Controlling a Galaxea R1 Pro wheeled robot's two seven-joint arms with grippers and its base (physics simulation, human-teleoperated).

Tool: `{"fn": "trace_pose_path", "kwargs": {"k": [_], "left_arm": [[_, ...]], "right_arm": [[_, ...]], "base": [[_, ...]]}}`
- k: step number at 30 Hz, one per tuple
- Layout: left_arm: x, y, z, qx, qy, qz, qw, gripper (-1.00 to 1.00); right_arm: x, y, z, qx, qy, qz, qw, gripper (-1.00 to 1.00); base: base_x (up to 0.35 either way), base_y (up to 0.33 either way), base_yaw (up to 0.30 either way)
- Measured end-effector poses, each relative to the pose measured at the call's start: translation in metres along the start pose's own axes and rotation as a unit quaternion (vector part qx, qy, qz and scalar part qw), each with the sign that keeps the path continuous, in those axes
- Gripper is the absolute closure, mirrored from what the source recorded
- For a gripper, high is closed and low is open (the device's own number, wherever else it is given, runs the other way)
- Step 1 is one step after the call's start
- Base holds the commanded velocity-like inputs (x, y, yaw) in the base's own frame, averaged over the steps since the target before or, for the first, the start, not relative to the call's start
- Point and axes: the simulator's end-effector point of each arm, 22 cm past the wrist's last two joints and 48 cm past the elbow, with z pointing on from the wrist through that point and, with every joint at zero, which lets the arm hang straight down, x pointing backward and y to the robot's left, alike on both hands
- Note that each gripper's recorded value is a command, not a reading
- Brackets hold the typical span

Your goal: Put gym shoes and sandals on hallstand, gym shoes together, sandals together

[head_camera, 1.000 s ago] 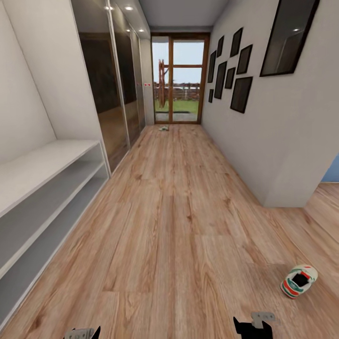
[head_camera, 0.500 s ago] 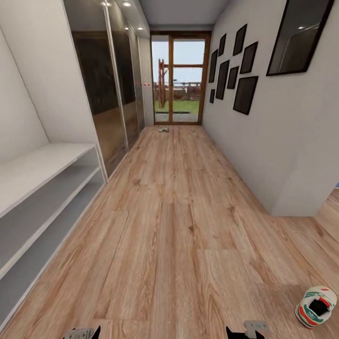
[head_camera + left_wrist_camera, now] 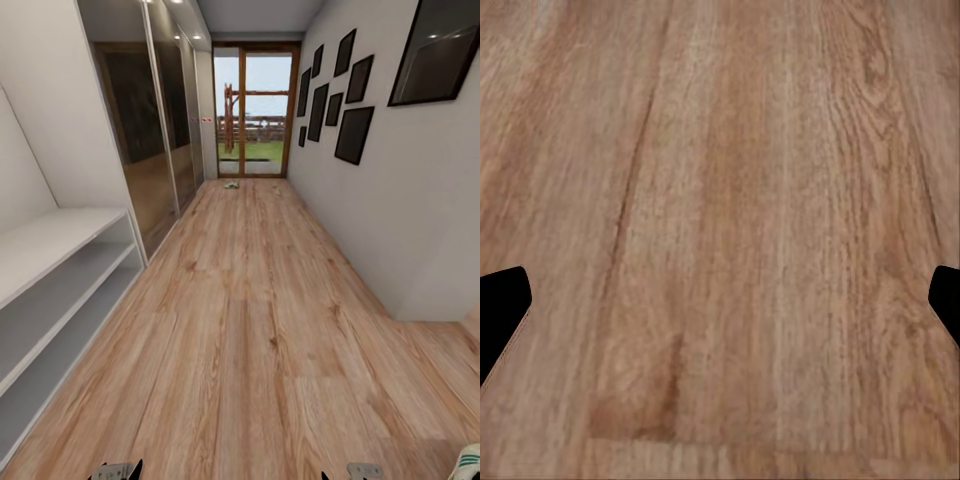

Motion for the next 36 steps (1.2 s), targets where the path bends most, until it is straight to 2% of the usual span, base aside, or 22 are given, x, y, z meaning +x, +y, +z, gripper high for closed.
{"fn": "trace_pose_path", "kwargs": {"k": [36], "left_arm": [[-0.0096, 0.0038, 0.0014, 0.001, -0.013, 0.008, 0.9999, -1.00]], "right_arm": [[0.0008, -0.0001, -0.0002, 0.000, 0.001, 0.000, 1.0000, -1.00]], "base": [[0.337, 0.000, 0.000]]}}
